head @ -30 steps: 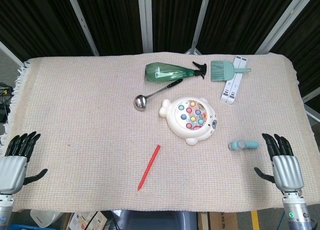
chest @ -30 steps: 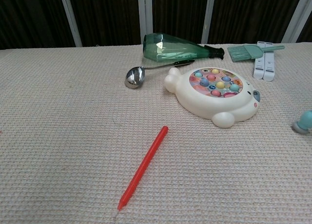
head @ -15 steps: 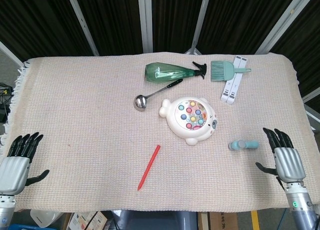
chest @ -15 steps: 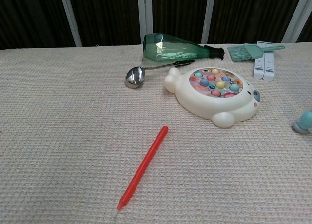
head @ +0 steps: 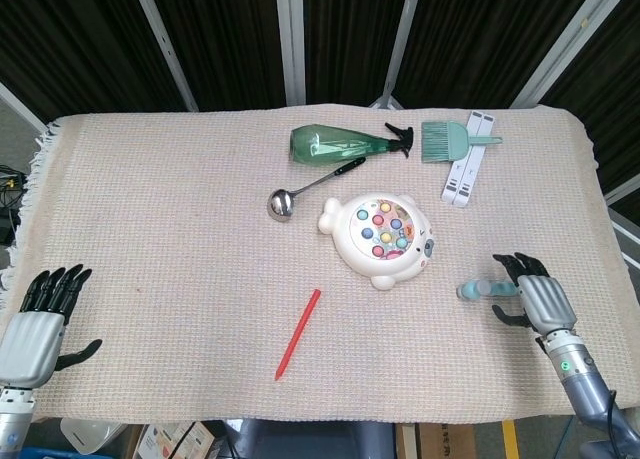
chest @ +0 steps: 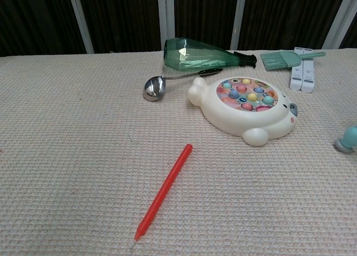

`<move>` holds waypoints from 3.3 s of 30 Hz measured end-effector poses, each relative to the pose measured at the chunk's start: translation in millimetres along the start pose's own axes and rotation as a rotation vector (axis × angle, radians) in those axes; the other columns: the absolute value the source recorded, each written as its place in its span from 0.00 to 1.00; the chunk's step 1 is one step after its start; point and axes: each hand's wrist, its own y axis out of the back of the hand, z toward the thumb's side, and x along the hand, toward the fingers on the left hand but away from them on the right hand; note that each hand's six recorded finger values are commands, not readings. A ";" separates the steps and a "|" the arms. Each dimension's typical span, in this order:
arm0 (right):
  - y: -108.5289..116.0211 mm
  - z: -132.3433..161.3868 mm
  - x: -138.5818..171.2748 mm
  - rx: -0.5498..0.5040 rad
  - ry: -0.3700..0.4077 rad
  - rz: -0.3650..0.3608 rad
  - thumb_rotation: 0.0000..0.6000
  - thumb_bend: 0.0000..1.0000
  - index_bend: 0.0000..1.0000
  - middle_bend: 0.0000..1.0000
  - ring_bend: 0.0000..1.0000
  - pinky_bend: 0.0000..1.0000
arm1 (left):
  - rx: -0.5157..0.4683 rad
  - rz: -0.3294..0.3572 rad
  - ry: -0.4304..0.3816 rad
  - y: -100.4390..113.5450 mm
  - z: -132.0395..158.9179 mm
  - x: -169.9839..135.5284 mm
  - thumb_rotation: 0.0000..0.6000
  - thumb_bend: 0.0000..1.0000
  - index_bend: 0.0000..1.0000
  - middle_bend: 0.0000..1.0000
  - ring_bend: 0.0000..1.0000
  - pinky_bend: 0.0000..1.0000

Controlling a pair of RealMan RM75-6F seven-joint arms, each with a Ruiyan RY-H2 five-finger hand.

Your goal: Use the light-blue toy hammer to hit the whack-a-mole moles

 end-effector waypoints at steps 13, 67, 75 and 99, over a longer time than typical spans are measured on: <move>-15.9 1.4 -9.5 0.012 -0.001 0.037 1.00 0.40 0.30 0.29 0.18 0.12 | 0.001 -0.009 -0.001 -1.9 1.6 3.2 1.00 0.15 0.00 0.02 0.00 0.00; -30.2 0.1 -25.8 0.010 -0.023 0.056 1.00 0.56 0.54 0.47 0.32 0.14 | -0.006 -0.019 0.013 -7.0 -4.2 2.7 1.00 0.15 0.00 0.01 0.00 0.00; -31.8 1.4 -28.3 0.005 -0.022 0.062 1.00 0.59 0.64 0.58 0.41 0.17 | -0.007 -0.021 0.014 -7.9 -4.9 2.8 1.00 0.15 0.00 0.01 0.00 0.00; 23.5 67.5 -31.7 -0.018 0.191 -0.048 1.00 0.73 0.91 0.79 0.62 0.31 | -0.007 -0.022 -0.008 -9.0 -1.2 8.6 1.00 0.15 0.00 0.01 0.00 0.00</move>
